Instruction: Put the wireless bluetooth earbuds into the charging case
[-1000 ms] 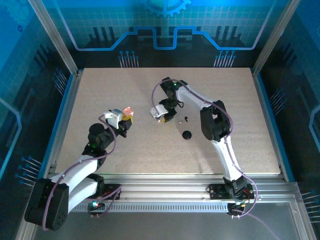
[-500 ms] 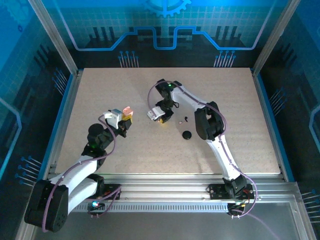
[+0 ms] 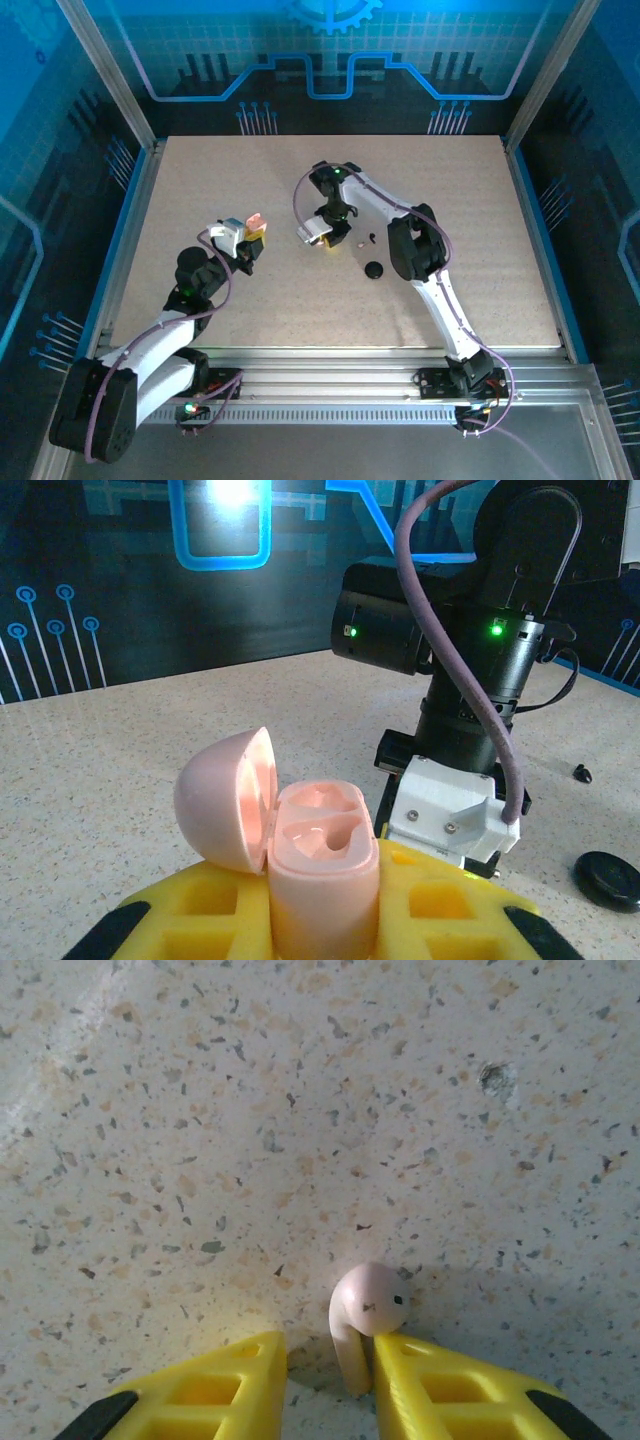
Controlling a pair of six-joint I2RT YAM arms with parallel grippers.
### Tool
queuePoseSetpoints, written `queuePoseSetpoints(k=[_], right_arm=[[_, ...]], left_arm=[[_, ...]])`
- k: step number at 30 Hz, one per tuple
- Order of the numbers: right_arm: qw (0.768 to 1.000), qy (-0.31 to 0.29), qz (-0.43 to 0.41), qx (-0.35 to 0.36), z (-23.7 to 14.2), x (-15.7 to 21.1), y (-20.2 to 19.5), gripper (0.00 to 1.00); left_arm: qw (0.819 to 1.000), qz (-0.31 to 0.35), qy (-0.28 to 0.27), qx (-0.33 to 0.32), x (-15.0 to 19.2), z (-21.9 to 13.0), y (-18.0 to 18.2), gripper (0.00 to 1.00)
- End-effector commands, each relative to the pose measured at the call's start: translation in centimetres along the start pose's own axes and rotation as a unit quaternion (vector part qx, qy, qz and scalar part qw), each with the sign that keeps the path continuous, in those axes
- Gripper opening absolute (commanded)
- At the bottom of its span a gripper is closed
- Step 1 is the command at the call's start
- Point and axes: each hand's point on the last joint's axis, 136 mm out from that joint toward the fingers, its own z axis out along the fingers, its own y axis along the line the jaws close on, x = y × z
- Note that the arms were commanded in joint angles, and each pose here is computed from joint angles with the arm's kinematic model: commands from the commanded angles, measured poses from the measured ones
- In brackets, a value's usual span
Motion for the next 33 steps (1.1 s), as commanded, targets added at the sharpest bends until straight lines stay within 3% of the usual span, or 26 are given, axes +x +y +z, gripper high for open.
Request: queuePoseSetpoints(k=[1, 11, 15, 20, 24, 28, 33], right_arm=[[0.999, 0.009, 0.034, -0.03, -0.6, -0.8, 2.0, 0.29], [0.996, 0.024, 0.087, -0.022, -2.5, -2.1, 4.4, 0.31], [0.984, -0.015, 0.18, 0.01, -5.3, -3.4, 3.3, 0.37], [0.957, -0.028, 0.286, 0.035, -6.5, -4.6, 3.3, 0.37], [0.911, -0.063, 0.404, 0.05, -7.5, -5.8, 2.8, 0.36], [0.863, -0.058, 0.499, 0.057, -7.6, -5.6, 3.2, 0.35], [0.779, -0.071, 0.621, 0.053, -8.2, -5.7, 3.4, 0.34]], left_arm=[[1.0, 0.005, -0.005, 0.002, -0.1, -0.3, 0.0, 0.19], [1.0, -0.003, -0.011, 0.006, -0.4, -0.4, -0.2, 0.19], [1.0, -0.01, -0.012, -0.006, -0.4, -0.5, 0.2, 0.19], [1.0, -0.011, -0.011, -0.021, -0.3, -0.8, 0.7, 0.18], [1.0, -0.009, -0.01, -0.025, -0.2, -0.9, 0.7, 0.18], [0.999, -0.008, -0.009, -0.034, -0.4, -1.0, 1.0, 0.18], [0.999, -0.004, -0.007, -0.039, -0.3, -1.1, 1.2, 0.18]])
